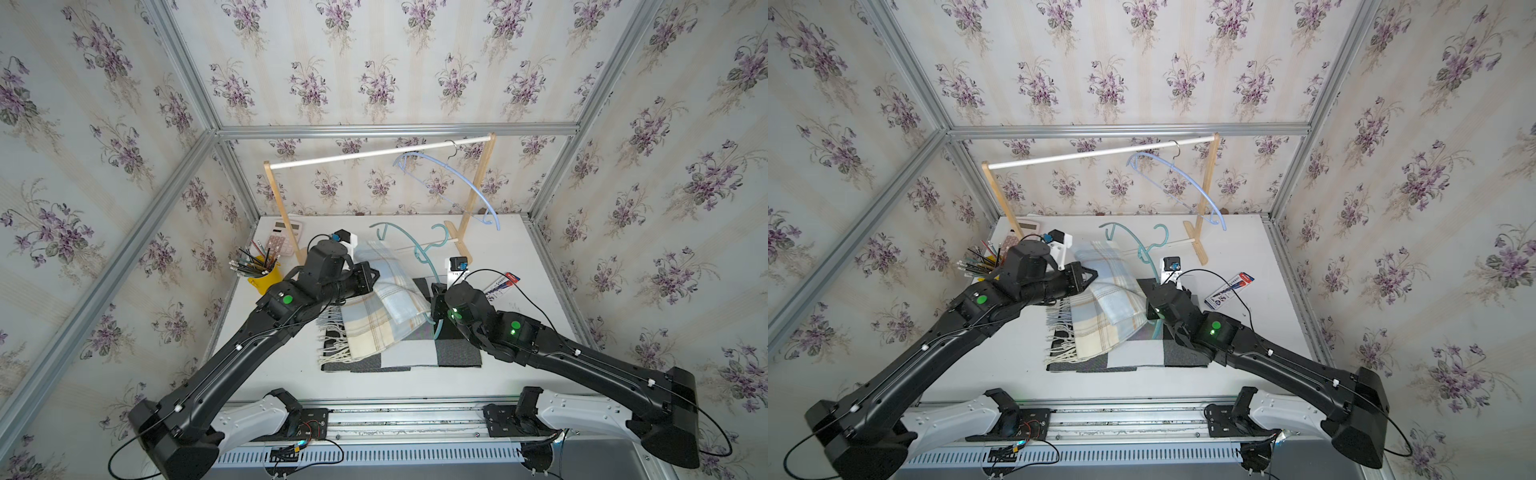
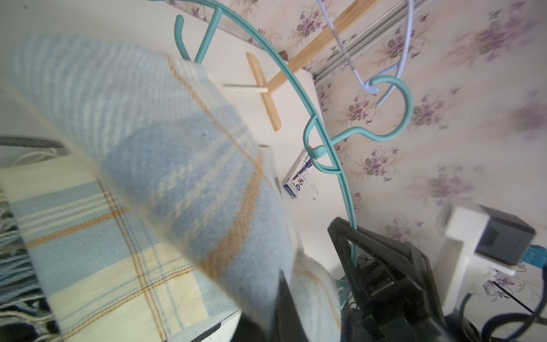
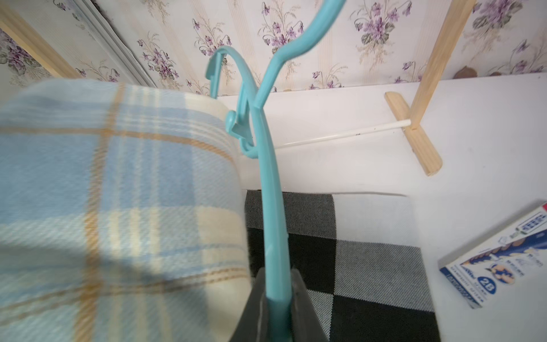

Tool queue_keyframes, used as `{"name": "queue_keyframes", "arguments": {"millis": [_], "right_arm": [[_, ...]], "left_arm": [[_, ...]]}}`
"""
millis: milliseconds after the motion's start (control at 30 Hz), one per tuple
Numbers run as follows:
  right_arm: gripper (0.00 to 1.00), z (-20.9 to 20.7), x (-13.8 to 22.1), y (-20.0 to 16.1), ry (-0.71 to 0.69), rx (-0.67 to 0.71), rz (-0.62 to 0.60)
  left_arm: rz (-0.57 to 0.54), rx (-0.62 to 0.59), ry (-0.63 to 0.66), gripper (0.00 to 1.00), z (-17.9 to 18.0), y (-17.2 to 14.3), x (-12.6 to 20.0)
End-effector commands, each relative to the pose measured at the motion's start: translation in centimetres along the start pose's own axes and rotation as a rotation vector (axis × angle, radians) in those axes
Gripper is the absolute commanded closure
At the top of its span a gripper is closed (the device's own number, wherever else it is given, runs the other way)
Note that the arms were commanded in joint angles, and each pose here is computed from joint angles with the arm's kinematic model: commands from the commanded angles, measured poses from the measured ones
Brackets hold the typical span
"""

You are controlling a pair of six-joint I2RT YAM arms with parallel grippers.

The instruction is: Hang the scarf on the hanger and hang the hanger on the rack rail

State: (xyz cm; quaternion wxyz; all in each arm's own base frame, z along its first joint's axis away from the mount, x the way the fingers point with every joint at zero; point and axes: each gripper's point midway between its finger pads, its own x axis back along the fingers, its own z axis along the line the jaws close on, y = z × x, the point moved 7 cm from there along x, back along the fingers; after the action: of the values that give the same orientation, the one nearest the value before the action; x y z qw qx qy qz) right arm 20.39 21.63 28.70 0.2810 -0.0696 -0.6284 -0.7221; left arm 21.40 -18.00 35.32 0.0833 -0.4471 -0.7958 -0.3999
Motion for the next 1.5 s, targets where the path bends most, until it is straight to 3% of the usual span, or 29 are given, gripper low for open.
{"name": "queue_keyframes", "arguments": {"millis": [0, 367, 733, 1200, 1467], "right_arm": [[1.0, 0.1, -0.1, 1.0, -0.044, 0.114, 0.03], [1.0, 3.4, -3.5, 2.2, 0.012, 0.141, 0.08], [1.0, 3.6, -5.3, 1.6, 0.005, 0.139, 0.102], [1.0, 3.0, -2.3, 7.4, -0.089, 0.202, -0.008], [1.0, 3.2, 0.7, 11.7, -0.084, 0.244, -0.086]], "left_arm": [[-0.046, -0.031, 0.004, 1.0, -0.1, 0.3, 2.4], [-0.136, -0.048, -0.05, 1.0, -2.0, 1.6, 7.1], [-0.167, -0.059, -0.07, 1.0, -3.9, 3.2, 8.8], [-0.27, 0.121, 0.15, 1.0, 3.5, -1.4, 10.4], [-0.243, 0.256, 0.228, 1.0, 7.6, -4.1, 6.3]]}}
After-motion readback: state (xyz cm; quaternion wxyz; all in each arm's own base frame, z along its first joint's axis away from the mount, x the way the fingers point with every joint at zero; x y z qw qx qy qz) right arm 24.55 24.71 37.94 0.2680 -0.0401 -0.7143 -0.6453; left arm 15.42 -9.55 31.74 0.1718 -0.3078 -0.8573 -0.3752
